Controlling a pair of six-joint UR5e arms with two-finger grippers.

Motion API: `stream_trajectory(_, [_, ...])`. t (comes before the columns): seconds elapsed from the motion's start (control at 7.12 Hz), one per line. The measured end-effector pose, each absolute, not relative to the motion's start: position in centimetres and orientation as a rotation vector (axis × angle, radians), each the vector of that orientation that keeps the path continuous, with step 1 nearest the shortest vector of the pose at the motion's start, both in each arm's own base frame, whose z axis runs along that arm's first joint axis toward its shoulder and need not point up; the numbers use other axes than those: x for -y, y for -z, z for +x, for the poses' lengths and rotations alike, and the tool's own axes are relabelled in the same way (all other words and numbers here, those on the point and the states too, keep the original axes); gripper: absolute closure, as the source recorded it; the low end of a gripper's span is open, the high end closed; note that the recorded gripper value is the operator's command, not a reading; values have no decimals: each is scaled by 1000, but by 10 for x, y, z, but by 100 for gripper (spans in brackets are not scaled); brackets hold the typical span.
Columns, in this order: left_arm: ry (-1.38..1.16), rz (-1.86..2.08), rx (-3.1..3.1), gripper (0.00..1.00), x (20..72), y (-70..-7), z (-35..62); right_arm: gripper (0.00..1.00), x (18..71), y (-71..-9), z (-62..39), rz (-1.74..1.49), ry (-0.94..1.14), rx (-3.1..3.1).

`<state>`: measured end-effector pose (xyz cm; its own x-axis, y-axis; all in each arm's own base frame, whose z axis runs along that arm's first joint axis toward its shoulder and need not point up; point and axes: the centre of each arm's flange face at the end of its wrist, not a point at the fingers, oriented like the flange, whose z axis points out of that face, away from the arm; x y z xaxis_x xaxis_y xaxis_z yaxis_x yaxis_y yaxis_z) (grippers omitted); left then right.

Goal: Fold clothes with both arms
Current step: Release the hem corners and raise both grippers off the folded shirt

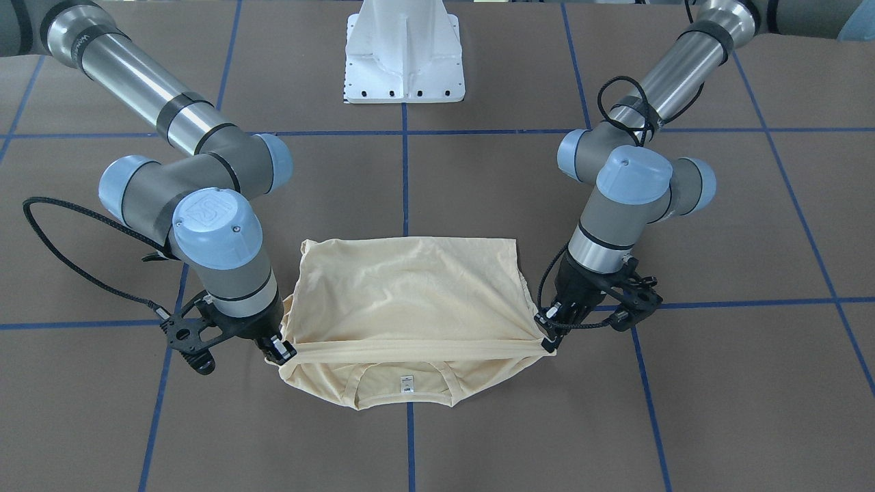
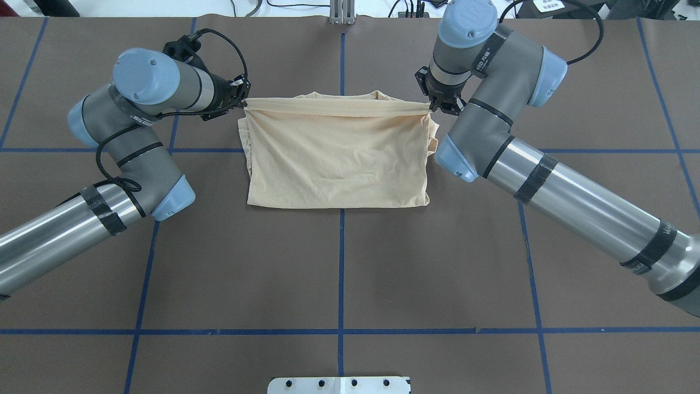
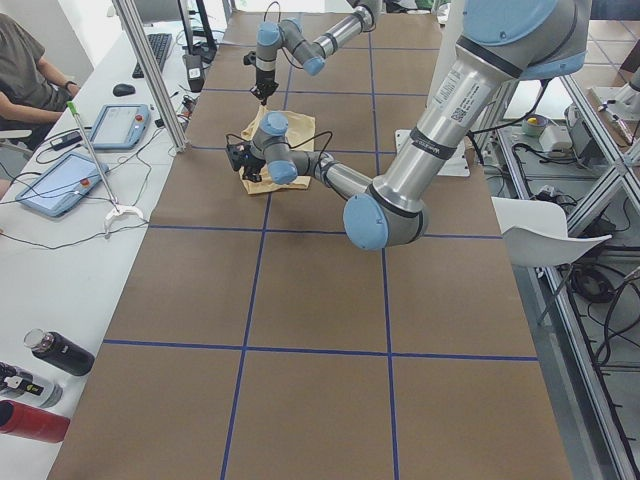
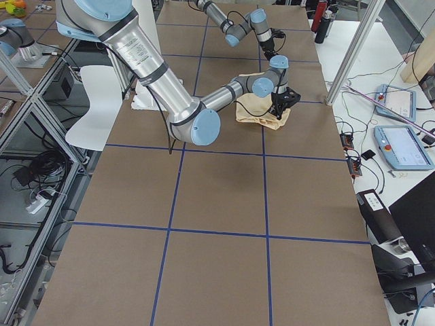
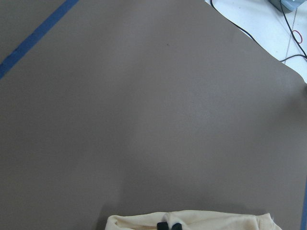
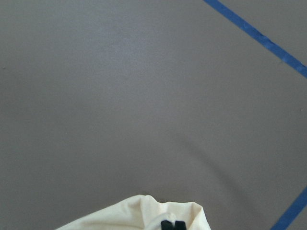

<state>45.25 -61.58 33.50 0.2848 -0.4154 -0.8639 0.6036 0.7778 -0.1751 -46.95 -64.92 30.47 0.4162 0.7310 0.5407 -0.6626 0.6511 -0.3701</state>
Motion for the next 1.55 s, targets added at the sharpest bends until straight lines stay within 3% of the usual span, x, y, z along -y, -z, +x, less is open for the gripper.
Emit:
stream_trajectory(0.14, [690,203,-1083,86,617,-337,453,75,651,-308,-472,-97,-879,724])
stream_trajectory(0.28, [692,205,-1081,82,617,-339,453,48,653,-312,-474,-92,-880,718])
stream_trajectory(0.56, [692,209,-1085,79,618,-341,453,19,656,-308,-475,-72,-879,720])
stream_trajectory(1.12, [708,229,-1101,79,627,-332,436,15,650,-269,-467,-34,-883,780])
stream_trajectory(1.55, [699,249,-1150,79,613,-311,414,14,531,-284,-439,-67,-872,873])
